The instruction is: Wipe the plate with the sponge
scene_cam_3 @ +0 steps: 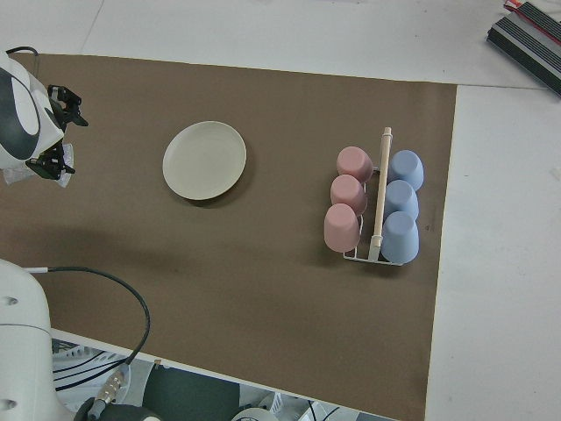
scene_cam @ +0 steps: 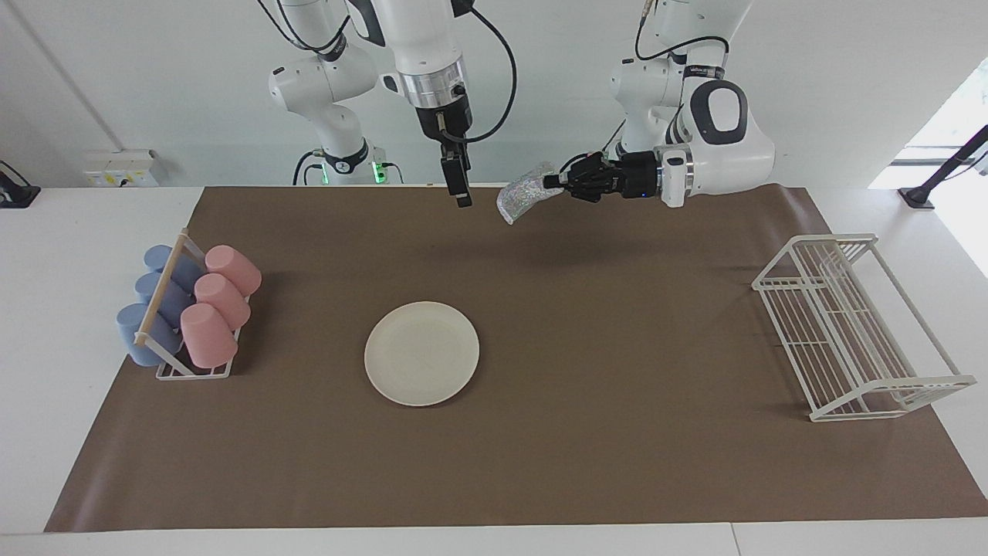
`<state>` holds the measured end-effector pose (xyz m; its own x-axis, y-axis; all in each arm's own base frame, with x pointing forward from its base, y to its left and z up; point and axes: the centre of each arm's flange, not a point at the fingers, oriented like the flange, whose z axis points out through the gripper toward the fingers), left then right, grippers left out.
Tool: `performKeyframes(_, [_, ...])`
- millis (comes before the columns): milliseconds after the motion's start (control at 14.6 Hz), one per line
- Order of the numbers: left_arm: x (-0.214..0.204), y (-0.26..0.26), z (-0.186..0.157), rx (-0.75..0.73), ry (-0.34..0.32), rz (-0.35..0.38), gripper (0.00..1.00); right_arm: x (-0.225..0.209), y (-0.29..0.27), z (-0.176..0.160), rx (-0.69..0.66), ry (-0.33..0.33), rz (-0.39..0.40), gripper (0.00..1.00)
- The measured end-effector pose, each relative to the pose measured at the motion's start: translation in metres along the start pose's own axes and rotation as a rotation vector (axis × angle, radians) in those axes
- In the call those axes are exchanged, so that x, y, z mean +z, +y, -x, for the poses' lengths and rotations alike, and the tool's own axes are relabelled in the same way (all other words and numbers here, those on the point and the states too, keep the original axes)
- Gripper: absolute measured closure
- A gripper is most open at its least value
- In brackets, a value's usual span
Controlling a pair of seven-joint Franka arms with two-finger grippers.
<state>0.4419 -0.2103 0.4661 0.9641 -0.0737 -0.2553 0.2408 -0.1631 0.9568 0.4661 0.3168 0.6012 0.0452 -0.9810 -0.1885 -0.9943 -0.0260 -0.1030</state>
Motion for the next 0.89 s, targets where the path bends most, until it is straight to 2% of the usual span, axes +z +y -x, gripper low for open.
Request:
performKeyframes(274, [-0.004,-0.009,0.008,0.004,0.022,0.05,0.96,0.007,0.014,0.007,-0.019,-0.004,0.0,0.0])
performKeyframes(479, [-0.004,-0.009,0.008,0.002,0.025,0.053,0.96,0.009,0.014,0.018,-0.024,-0.06,-0.053,0.0])
performKeyframes(684, [-0.004,-0.01,0.008,0.0,0.026,0.052,0.96,0.02,0.022,0.031,-0.033,-0.102,-0.058,0.0])
performKeyframes(889, [-0.004,-0.011,0.008,0.0,0.027,0.052,0.96,0.026,0.029,0.037,-0.044,-0.107,-0.048,0.0])
